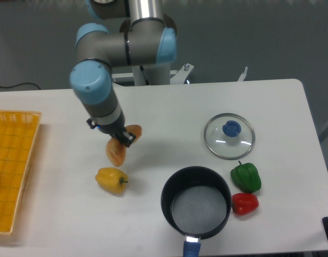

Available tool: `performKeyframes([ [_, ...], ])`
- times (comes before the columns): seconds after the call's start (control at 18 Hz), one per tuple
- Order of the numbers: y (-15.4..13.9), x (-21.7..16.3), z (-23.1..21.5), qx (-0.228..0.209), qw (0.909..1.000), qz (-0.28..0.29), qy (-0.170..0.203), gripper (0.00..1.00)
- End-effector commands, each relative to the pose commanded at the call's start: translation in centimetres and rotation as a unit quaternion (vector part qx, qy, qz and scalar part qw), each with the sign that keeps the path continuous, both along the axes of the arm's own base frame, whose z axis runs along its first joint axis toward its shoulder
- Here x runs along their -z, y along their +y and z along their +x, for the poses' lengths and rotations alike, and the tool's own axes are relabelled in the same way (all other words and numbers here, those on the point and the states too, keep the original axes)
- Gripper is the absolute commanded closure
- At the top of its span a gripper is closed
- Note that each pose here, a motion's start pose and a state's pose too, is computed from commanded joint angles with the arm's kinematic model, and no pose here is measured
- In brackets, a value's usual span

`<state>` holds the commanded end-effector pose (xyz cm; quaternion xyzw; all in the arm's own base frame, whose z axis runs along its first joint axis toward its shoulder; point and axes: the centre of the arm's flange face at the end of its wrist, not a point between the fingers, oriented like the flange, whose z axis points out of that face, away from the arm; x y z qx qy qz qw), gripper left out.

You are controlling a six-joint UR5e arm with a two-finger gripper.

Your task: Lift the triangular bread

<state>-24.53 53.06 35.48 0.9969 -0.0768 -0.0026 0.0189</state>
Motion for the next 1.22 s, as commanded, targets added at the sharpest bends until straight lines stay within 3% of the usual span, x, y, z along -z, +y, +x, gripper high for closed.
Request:
performKeyframes([
  [0.33, -1.4, -1.7, -2.2, 0.000, 0.9996, 0.025, -0.008, 0.88],
  [1.22, -4.8, -5.4, -1.4, 0.006, 0.9996, 0.023, -0.016, 0.88],
])
